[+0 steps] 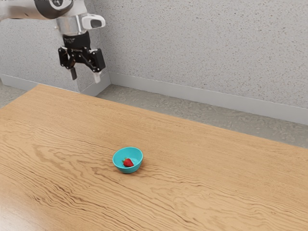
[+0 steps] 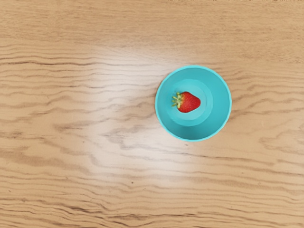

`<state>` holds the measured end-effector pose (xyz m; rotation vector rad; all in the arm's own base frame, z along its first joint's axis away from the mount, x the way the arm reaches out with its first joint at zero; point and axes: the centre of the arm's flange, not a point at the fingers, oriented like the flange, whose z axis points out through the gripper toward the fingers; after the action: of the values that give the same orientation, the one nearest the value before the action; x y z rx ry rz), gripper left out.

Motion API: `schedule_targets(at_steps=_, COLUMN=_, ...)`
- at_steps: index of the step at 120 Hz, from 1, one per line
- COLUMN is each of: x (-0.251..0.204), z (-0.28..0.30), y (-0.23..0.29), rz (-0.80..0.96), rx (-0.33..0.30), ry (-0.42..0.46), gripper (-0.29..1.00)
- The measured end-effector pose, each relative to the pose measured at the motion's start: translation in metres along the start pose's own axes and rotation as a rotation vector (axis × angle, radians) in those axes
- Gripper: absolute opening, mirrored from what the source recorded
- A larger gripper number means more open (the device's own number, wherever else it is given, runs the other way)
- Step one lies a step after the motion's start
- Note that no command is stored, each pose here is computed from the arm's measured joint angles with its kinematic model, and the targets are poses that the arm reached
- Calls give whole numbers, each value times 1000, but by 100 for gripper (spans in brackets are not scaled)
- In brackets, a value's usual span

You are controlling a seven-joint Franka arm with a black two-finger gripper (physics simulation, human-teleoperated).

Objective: Take strawberry from the bowl

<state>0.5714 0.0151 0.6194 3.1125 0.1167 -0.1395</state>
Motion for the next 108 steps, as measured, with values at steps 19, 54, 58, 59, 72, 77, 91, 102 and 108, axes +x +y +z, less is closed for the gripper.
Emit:
schedule_targets(at_steps=19, x=35, z=47, y=0, rz=-17, rx=1, ry=-34, gripper=70)
schedule_targets(at_steps=54, x=28, z=129, y=44, rz=-340, rx=-147, ry=-105, gripper=70)
schedule_targets(at_steps=58, x=18, z=145, y=49, rz=-390, rx=-167, ry=-121, gripper=70)
schedule_targets(at_steps=59, x=17, z=148, y=50, rz=-402, rx=-171, ry=-121, gripper=70)
schedule_targets(at_steps=72, x=18, z=167, y=71, rz=-563, rx=-218, ry=-89, gripper=70)
schedule_targets(at_steps=77, x=26, z=173, y=73, rz=-631, rx=-233, ry=-63, gripper=70)
schedule_targets(at_steps=91, x=39, z=190, y=65, rz=-795, rx=-234, ry=-48, gripper=68)
schedule_targets(at_steps=102, x=45, z=210, y=63, rz=-878, rx=-185, ry=-44, gripper=62)
schedule_targets(at_steps=108, x=43, z=221, y=62, rz=-915, rx=-158, ry=-48, gripper=59)
